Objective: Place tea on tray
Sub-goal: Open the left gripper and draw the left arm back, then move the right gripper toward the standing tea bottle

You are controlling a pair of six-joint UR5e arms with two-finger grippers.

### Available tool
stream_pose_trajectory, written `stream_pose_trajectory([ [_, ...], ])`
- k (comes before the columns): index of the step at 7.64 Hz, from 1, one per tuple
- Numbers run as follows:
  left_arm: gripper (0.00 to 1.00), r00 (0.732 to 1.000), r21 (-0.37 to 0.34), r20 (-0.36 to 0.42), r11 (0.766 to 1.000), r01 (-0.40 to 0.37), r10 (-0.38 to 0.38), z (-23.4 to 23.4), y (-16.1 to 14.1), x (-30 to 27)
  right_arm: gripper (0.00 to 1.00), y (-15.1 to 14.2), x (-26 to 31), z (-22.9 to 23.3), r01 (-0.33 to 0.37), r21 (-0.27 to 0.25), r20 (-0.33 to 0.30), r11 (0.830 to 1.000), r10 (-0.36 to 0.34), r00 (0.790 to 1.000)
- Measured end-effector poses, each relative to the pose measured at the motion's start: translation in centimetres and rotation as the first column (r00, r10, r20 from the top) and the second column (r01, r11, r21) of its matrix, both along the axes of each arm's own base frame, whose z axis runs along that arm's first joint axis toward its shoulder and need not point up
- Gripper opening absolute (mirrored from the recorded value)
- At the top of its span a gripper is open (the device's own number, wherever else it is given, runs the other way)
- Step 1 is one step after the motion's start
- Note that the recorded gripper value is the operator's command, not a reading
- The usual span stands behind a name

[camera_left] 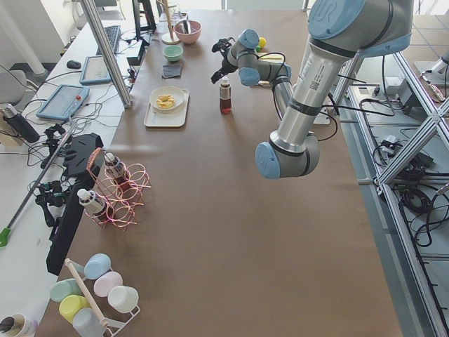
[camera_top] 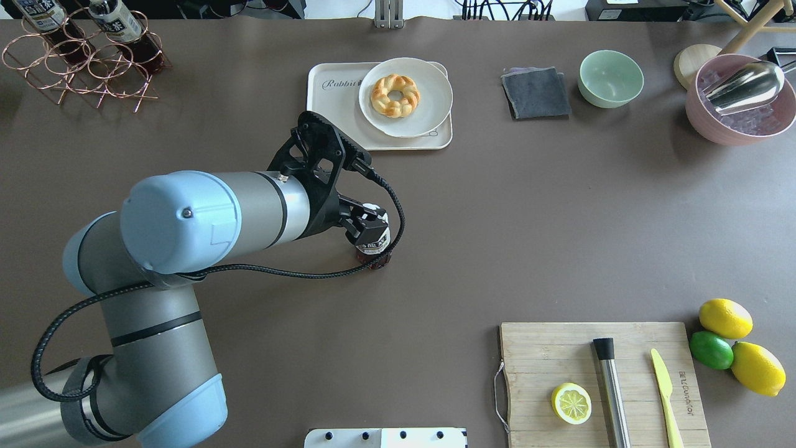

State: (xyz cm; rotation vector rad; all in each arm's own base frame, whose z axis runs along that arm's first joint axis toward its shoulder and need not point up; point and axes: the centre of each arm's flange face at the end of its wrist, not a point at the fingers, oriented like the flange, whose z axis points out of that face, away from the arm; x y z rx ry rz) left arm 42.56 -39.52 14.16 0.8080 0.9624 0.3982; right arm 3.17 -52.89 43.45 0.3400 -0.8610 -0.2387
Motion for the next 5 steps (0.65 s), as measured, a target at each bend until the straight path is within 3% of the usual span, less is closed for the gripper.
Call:
stream_pose_trajectory([
  [2,0.97,0.998,-0.191,0.042,0.981,-0.042,0.051,7.1,-5.0,-6.7,1.00,-0.2,-2.1,-0.9,0.035,0.047,0.001,0.998,-0.035,0.999],
  [4,0.97,0.997,-0.415,0.067,0.910,-0.016,0.049,14.2,-9.9,-17.1,1.00,-0.1,-3.7,-1.8,0.065,0.104,0.011,0.992,-0.067,0.998],
  [5,0.97,0.995,-0.481,0.096,0.877,0.017,0.033,18.9,-10.8,-22.4,1.00,0.0,-4.6,-2.4,0.085,0.121,0.026,0.989,-0.088,0.996],
])
